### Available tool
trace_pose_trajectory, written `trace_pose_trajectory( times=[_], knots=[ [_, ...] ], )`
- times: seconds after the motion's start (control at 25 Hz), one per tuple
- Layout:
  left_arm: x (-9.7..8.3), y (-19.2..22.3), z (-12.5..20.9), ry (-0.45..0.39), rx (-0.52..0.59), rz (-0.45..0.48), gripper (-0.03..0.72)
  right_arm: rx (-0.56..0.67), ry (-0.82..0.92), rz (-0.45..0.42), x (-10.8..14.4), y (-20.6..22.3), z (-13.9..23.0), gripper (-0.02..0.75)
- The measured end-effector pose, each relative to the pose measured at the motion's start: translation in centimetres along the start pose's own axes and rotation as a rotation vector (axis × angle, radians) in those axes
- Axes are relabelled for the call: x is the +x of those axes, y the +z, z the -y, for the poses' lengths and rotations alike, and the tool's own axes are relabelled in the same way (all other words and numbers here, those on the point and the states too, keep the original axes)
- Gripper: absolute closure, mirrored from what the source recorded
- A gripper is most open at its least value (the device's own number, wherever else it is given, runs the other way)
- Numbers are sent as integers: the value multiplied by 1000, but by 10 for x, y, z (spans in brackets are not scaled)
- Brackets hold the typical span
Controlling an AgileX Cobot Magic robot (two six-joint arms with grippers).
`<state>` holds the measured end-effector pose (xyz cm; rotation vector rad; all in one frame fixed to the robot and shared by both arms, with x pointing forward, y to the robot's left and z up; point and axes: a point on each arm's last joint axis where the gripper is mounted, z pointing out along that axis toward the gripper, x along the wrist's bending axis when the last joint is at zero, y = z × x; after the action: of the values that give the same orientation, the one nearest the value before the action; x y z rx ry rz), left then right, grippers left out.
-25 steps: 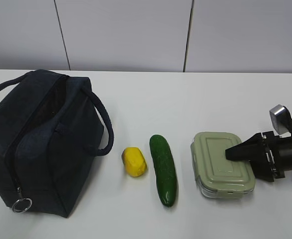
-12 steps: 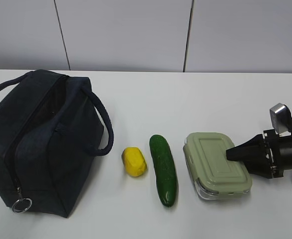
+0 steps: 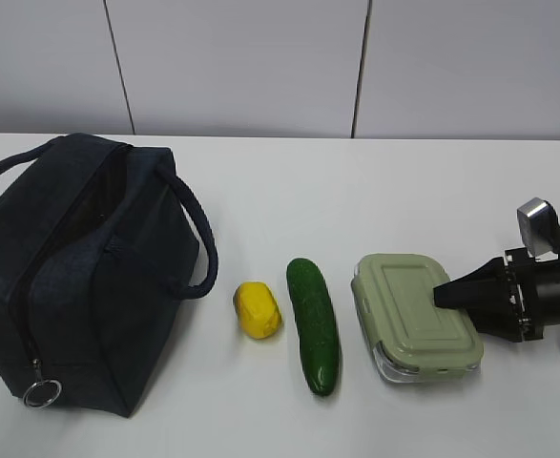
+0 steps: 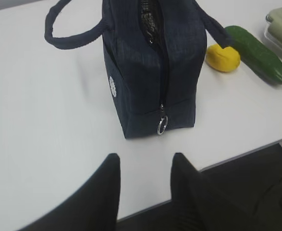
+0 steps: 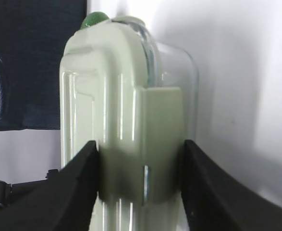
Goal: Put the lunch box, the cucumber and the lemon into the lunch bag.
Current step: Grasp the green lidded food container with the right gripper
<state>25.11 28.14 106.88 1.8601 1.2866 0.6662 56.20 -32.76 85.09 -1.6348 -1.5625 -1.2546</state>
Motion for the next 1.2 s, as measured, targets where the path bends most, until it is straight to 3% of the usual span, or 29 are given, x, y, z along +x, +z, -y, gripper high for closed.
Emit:
trace_pose_trajectory(
  times=[0.64, 0.8, 1.04, 1.2],
  knots=[
    [32, 101, -129, -135, 423, 129, 449, 0, 2, 0, 0, 0, 0, 351],
    [40, 133, -142, -152, 545, 154, 437, 1, 2, -3, 0, 0, 0, 351],
    [49, 174, -140, -177, 674, 169, 357, 0, 2, -3, 0, 0, 0, 351],
    [55, 193, -135, -167, 697, 138, 339, 0, 4, -3, 0, 0, 0, 351]
  ],
)
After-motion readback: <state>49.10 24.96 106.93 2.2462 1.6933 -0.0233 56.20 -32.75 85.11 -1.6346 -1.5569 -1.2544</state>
